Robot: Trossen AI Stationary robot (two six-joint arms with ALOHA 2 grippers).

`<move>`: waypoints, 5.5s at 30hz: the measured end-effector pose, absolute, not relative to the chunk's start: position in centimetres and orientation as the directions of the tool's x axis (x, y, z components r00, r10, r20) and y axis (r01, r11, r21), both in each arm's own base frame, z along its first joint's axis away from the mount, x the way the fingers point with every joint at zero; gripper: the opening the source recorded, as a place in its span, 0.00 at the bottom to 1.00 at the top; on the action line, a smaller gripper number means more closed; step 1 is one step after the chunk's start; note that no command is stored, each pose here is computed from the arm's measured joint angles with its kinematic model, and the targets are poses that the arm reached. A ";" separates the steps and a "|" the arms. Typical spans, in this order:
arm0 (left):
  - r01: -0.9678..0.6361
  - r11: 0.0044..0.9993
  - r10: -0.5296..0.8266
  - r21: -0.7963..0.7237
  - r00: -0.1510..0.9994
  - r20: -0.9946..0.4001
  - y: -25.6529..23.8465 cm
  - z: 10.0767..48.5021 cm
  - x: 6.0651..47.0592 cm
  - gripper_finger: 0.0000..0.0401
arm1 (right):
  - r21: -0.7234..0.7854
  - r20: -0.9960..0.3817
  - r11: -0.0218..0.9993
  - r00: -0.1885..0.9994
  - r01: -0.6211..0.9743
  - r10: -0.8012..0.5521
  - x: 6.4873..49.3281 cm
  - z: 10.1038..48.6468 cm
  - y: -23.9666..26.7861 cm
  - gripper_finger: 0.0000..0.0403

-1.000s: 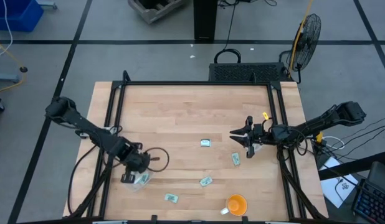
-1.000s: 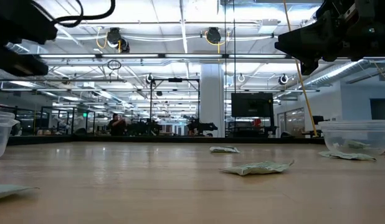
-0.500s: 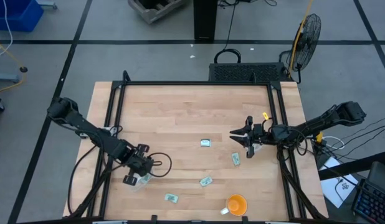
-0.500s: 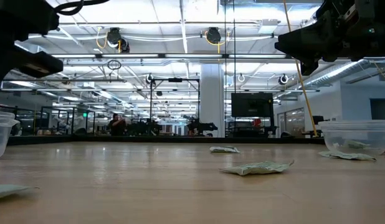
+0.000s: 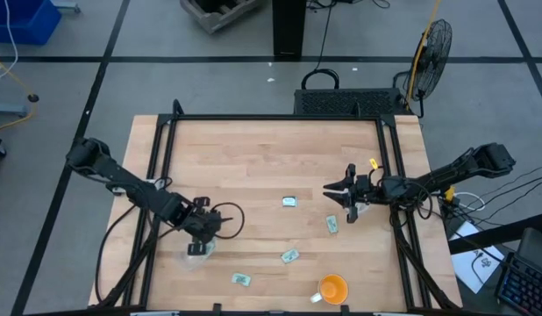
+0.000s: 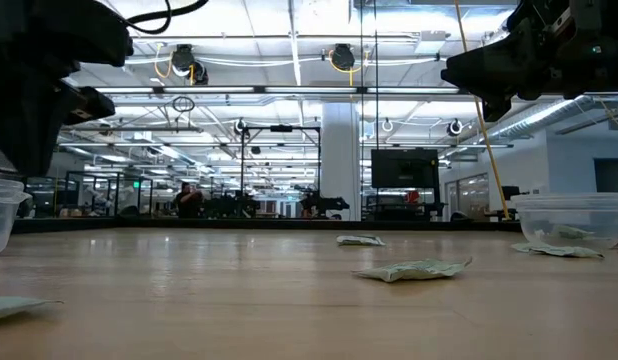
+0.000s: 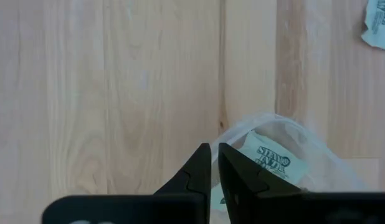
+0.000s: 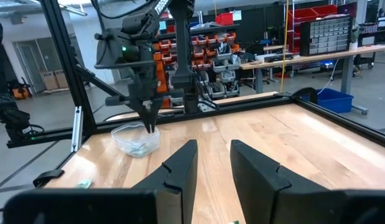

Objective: Pick and place Stevia / Truvia into bins
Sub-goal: Put the green truvia packet into the circle transparent container

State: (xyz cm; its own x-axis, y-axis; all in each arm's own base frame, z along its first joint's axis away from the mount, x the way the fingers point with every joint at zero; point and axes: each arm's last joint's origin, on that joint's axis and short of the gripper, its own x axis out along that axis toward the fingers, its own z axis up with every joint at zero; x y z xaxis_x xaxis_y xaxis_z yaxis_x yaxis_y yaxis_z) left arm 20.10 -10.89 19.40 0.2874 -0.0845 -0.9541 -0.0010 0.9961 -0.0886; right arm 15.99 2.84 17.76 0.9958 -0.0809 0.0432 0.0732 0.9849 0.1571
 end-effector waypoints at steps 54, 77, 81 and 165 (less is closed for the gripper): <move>-0.128 0.991 0.082 -0.025 0.761 -0.644 -1.7 23.8 27.7 0.21 | 0.104 -0.645 0.948 0.746 0.300 -0.165 28.3 12.4 0.9 0.22; -0.124 0.992 0.076 -0.028 0.757 -0.649 -1.8 23.8 27.6 0.21 | 0.218 -0.671 0.924 0.736 0.315 -0.093 29.2 9.8 0.4 0.22; -0.124 0.992 0.077 -0.027 0.755 -0.651 -1.8 23.7 27.6 0.21 | 0.226 -0.664 0.925 0.743 0.307 -0.085 29.2 9.8 0.4 0.22; -0.128 0.992 0.082 -0.019 0.737 -0.671 -1.7 23.6 27.5 0.21 | 0.196 -0.698 0.859 0.683 0.472 -0.216 15.4 22.9 2.1 0.00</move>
